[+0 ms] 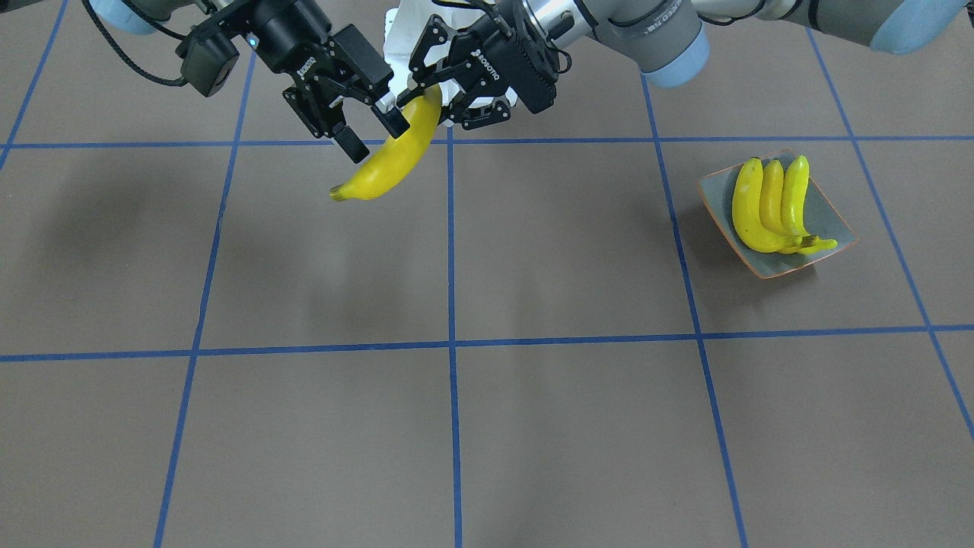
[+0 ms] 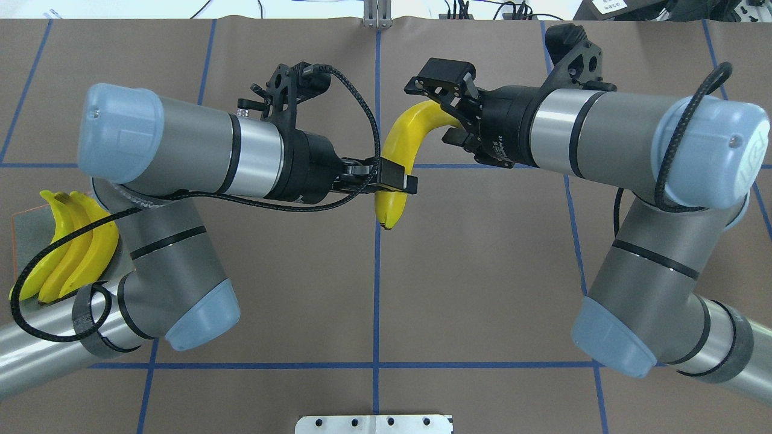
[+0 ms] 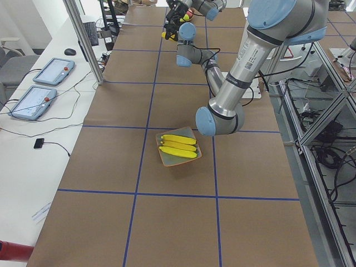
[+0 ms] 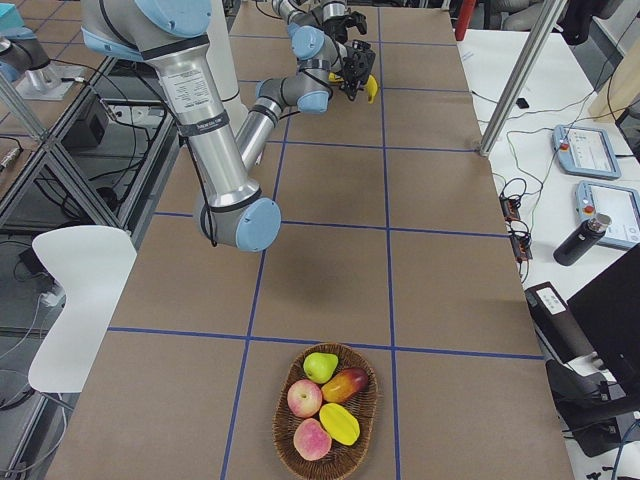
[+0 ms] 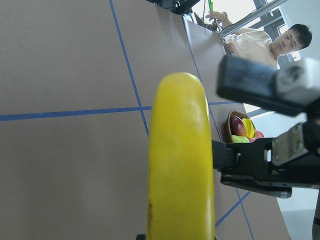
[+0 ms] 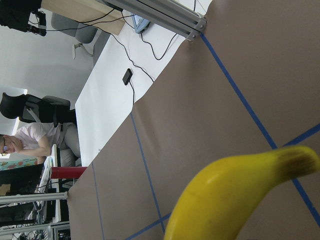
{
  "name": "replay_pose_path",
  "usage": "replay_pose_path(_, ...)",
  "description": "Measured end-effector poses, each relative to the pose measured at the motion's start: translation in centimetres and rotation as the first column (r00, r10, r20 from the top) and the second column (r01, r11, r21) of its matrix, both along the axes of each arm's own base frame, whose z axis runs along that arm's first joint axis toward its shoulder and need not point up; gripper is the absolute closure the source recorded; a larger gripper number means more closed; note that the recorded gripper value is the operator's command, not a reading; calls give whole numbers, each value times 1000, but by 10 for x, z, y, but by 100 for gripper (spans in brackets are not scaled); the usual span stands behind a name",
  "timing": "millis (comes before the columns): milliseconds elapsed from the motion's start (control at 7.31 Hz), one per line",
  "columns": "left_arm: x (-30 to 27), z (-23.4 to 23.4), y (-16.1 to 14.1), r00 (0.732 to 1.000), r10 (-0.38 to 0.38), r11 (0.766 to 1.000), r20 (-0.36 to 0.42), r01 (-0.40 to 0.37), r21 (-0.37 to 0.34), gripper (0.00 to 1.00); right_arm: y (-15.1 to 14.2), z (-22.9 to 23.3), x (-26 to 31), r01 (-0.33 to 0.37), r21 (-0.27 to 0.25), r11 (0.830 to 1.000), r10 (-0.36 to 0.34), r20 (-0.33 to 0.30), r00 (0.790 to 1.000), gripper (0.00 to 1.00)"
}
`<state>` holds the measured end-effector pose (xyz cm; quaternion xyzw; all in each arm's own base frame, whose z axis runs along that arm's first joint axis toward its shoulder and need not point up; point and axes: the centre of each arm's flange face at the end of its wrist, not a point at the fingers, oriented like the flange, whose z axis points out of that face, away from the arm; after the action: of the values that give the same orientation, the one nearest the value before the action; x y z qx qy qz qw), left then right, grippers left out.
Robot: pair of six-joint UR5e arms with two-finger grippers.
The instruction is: Transfer all bananas from basket to plate
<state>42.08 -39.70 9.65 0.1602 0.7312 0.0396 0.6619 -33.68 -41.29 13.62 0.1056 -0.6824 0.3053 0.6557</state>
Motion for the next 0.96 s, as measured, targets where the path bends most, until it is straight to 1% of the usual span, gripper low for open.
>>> replay_pose_path(137, -7, 15, 3, 1000, -2, 1000, 16, 2, -8, 100, -11, 18, 10, -1, -2, 1000, 1, -47, 999, 0)
replay_pose_path(273, -18, 33, 5, 999, -7, 1000, 35, 8, -15, 100, -27, 44, 24, 3, -10, 1000, -4, -117, 993, 0)
replay_pose_path(410, -34, 53, 4, 998, -18, 1000, 61, 19, -16, 100, -46, 74, 42, 13, -23, 1000, -18, -195, 981, 0)
replay_pose_path(547, -53, 78, 0, 995, -22, 1000, 99, 21, 10, 100, -64, 106, 62, 31, -35, 999, -39, -266, 963, 0)
replay_pose_path(684, -78, 107, -7, 988, -15, 998, 152, 5, 64, 100, -78, 139, 85, 53, -44, 998, -65, -330, 942, 0)
replay_pose_path(820, -109, 139, -18, 978, -6, 991, 209, -21, 131, 100, -88, 175, 112, 76, -49, 996, -89, -393, 915, 0)
replay_pose_path(957, -144, 172, -27, 965, -1, 978, 262, -55, 204, 100, -95, 215, 142, 102, -50, 994, -113, -459, 881, 0)
